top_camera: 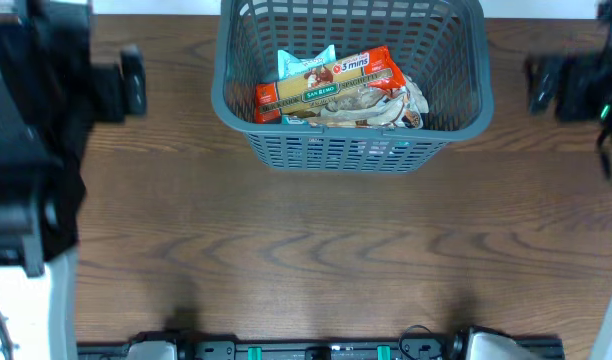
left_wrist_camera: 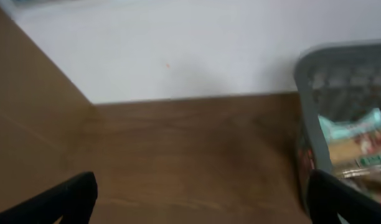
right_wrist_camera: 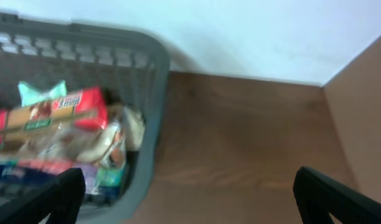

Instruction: Pack container

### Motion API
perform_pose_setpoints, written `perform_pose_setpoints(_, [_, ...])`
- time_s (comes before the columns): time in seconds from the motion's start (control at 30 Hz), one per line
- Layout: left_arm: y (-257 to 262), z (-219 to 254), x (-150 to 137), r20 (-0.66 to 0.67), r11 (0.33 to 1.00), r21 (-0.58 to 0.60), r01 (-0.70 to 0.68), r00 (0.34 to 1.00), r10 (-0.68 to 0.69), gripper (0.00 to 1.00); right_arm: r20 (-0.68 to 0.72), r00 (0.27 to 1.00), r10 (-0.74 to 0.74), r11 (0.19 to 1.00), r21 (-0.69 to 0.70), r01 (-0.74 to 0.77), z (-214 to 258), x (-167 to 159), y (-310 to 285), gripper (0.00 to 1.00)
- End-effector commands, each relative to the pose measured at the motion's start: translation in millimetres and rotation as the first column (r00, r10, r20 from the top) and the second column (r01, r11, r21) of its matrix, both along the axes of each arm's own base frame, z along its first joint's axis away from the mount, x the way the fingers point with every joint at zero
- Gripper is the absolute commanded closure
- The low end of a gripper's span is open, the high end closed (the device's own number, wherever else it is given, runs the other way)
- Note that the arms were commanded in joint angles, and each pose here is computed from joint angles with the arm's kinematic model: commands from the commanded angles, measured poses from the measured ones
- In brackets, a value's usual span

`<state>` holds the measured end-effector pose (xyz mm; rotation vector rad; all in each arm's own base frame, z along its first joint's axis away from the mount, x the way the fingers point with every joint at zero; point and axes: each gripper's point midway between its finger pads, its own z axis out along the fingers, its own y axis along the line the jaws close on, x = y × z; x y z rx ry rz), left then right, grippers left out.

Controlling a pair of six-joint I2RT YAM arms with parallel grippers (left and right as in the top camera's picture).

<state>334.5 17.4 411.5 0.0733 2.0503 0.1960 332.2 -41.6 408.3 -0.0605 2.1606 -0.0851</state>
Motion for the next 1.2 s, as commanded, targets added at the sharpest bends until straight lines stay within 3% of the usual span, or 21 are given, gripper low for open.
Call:
perform_pose_setpoints(0.0, [-16.7,-39.5,-21.0,-0.034,0.994,-0.084,0.069,0.997,-0.072,0.01,-0.017,0.999,-0.046,0.998,0.042,0.046,-28.9,-33.1,7.9,0.01])
perform_pose_setpoints(0.23, [-38.8,-113.8,-72.6,-0.064,0.967,-0.215,0.135,0.986,-0.152,0.01,-0.013,0.999,-0.041,0.996,0.079,0.042,-93.6,-107.2,24.4,0.01])
perform_pose_setpoints(0.43, [-38.9,-146.8,-104.0,-0.057,0.967,-0.215,0.137,0.987,-0.152,0.01,0.012,1.0,0.005,0.995,0.097,-0.006,-123.6,-140.2,37.9,0.01])
perform_pose_setpoints(0.6, [-37.4,-158.8,-123.4,-0.034,0.968,-0.214,0.132,0.989,-0.142,0.01,-0.106,0.992,0.068,0.986,0.156,-0.051,-163.7,-162.5,53.3,0.01])
perform_pose_setpoints(0.7, [-37.4,-162.0,-127.2,-0.026,0.968,-0.212,0.134,0.99,-0.142,0.01,-0.171,0.983,0.069,0.985,0.168,-0.04,-183.0,-167.4,54.0,0.01])
perform_pose_setpoints(1.17, [-37.5,-164.4,-125.7,-0.038,0.968,-0.214,0.131,0.989,-0.143,0.02,-0.162,0.985,0.064,0.984,0.172,-0.036,-184.5,-163.5,53.3,0.01])
